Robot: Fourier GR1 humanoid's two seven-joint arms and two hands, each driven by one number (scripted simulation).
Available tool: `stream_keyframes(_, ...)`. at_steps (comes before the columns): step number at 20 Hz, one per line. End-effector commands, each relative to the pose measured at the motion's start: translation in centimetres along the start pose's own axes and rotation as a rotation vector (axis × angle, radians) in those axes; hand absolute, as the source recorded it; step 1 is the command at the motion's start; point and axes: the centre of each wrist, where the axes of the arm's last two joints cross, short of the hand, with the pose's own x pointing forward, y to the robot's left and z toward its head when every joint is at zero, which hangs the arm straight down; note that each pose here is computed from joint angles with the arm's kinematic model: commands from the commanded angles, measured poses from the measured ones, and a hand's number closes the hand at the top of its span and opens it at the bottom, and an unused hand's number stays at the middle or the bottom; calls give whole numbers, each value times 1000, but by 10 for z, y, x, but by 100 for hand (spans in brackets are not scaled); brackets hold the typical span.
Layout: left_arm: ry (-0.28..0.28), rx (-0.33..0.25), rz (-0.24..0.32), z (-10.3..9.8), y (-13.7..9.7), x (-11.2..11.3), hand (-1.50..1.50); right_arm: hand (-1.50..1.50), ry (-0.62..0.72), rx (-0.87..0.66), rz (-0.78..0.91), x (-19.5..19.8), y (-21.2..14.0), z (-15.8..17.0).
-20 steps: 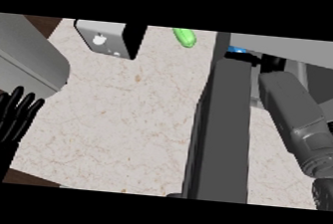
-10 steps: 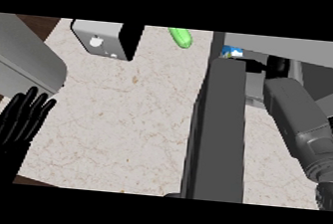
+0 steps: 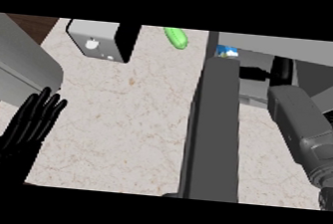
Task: Pick up the milk, place it into the microwave and close the microwave
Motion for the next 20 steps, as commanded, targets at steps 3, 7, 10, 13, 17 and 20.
stream_keyframes(3, 5, 17, 7, 2, -1, -2, -150, -150, 7, 37, -61, -21, 5, 22)
stream_keyframes(7, -1, 2, 0, -11, -9, -5, -150, -150, 14, 29, -93, -6, 19, 16)
stream_keyframes(10, 15, -38, 3, -3, -14, 0, -150, -150, 19, 38, -107, -25, 2, 24)
stream_keyframes(13, 44, -39, 21, -5, -16, -21, -150, -150, 7, 61, -183, -37, 16, 44)
stream_keyframes(17, 76, -88, 46, -3, -25, -23, -150, -150, -1, 101, -277, -54, 2, 56)
stream_keyframes(20, 109, -140, 62, -14, -14, -29, -150, -150, 5, 149, -318, -50, 33, 72)
